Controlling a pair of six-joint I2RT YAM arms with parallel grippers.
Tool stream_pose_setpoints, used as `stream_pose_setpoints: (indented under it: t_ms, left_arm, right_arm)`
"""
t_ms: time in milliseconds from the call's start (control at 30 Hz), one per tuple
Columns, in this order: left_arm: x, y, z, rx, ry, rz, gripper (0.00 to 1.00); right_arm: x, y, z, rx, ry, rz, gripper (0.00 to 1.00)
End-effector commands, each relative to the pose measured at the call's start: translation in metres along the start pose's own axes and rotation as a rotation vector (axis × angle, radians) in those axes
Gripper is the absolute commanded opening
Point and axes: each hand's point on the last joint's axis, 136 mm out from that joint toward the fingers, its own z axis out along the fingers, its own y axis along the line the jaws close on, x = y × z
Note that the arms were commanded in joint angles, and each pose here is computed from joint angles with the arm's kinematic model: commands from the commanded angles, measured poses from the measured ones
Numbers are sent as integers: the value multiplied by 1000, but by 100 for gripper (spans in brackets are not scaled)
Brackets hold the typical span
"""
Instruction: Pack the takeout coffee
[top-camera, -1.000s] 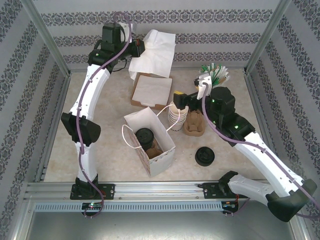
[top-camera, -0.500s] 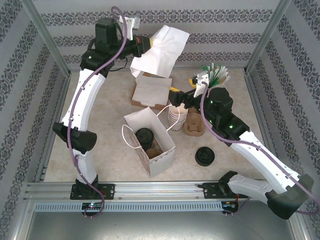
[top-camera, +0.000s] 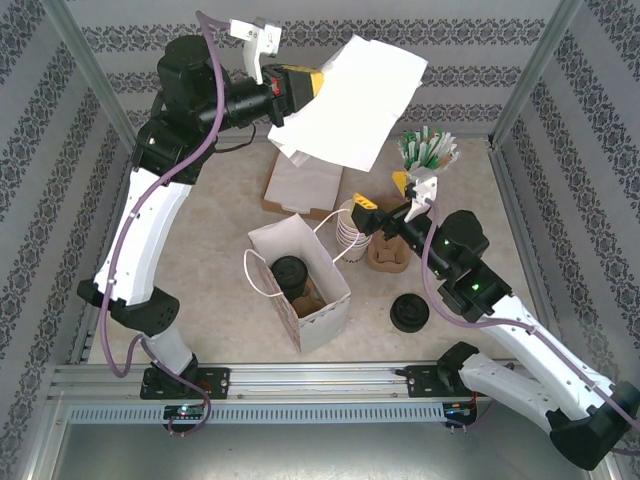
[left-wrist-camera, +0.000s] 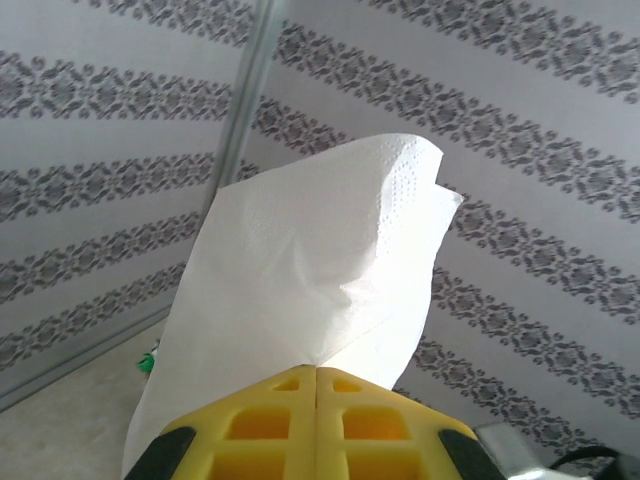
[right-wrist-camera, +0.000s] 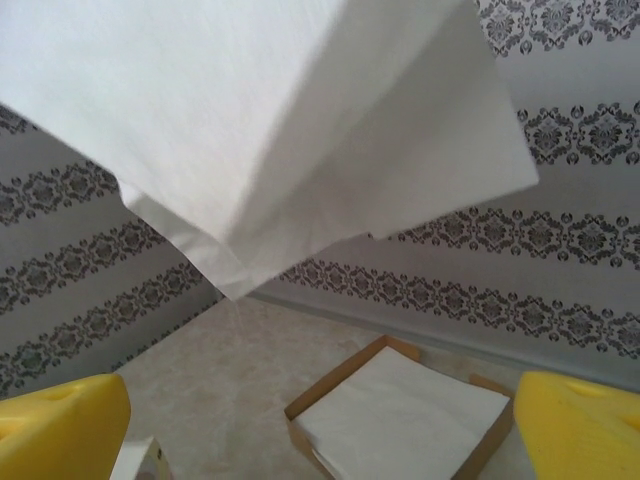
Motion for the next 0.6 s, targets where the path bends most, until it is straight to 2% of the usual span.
stream_pose_setpoints:
  t_ms: [0,167,300,567]
  left_arm:
    - [-20,-34,-12,74,-69,22,0]
    - [-24,-56,-21,117,-81,20,0]
    - [-24,-74,-25,164,-77,17,0]
    - [-26,-97,-36,237,-85,3,0]
  right_arm:
    - [-3,-3,-2,10,-71,-52,98]
    - [-2,-9,2,-2,-107,-14,98]
    - [-12,-10,8,-73,-157,46,98]
    - [-38,-2,23,-204,-231,31,98]
